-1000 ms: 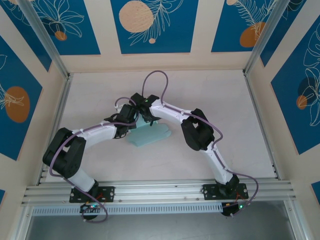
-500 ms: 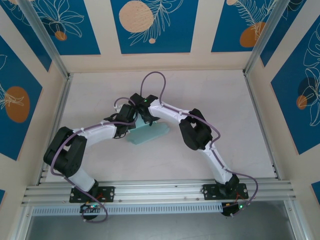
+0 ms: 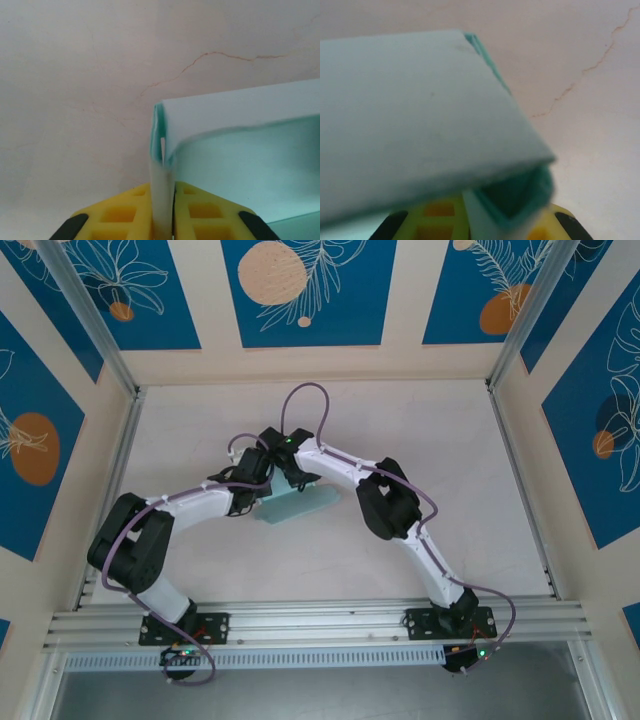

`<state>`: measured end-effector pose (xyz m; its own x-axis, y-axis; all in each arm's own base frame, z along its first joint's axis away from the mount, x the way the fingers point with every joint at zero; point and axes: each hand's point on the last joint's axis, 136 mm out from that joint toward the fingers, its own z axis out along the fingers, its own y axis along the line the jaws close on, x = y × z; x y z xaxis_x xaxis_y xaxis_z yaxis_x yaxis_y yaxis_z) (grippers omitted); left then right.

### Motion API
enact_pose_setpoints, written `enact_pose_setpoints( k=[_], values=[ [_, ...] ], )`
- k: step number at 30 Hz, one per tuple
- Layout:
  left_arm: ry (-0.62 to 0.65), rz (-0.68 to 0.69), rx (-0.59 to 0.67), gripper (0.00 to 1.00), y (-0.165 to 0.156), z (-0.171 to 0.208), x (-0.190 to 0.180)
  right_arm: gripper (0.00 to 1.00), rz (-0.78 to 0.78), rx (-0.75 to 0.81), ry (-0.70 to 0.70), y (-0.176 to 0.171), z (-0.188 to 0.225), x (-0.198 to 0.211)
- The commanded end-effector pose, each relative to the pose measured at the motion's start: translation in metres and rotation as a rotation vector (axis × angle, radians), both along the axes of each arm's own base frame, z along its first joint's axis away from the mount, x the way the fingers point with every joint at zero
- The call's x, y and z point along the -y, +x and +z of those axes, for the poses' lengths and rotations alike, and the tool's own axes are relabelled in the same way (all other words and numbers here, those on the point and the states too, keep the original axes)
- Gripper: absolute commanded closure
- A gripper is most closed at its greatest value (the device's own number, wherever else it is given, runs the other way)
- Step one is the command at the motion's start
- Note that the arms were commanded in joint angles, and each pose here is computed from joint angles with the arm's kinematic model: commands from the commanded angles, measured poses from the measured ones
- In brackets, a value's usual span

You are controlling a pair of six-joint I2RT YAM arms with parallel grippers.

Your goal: Fold the paper box

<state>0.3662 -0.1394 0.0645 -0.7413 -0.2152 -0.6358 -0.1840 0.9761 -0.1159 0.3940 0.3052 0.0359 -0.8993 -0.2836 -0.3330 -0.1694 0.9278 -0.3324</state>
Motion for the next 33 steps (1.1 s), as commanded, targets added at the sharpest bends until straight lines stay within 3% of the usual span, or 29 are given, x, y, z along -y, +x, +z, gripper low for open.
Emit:
enact_pose_setpoints(
  k=[1, 5, 11, 17, 25, 33],
  values=[
    [0.117, 0.066, 0.031, 0.81, 0.005, 0.016, -0.026, 0.91, -0.004, -0.175, -0.394, -0.026, -0.05, 0.095],
    [0.059, 0.03, 0.035, 0.68, 0.012, 0.023, -0.012, 0.89, 0.069, -0.172, -0.352, -0.032, -0.045, 0.073],
    [-0.04, -0.036, 0.081, 0.36, 0.013, 0.049, 0.005, 0.87, 0.114, -0.195, -0.296, -0.039, -0.038, 0.061],
    [-0.135, -0.074, 0.137, 0.18, 0.009, 0.083, 0.008, 0.88, 0.199, -0.263, -0.202, -0.048, -0.038, 0.05],
    [-0.192, -0.057, 0.166, 0.0, 0.007, 0.103, -0.009, 0.91, 0.423, -0.431, -0.115, -0.078, -0.042, 0.033],
    [-0.239, -0.037, 0.142, 0.0, 0.008, 0.097, -0.025, 0.83, 0.555, -0.527, -0.119, -0.092, -0.046, 0.026]
  ],
)
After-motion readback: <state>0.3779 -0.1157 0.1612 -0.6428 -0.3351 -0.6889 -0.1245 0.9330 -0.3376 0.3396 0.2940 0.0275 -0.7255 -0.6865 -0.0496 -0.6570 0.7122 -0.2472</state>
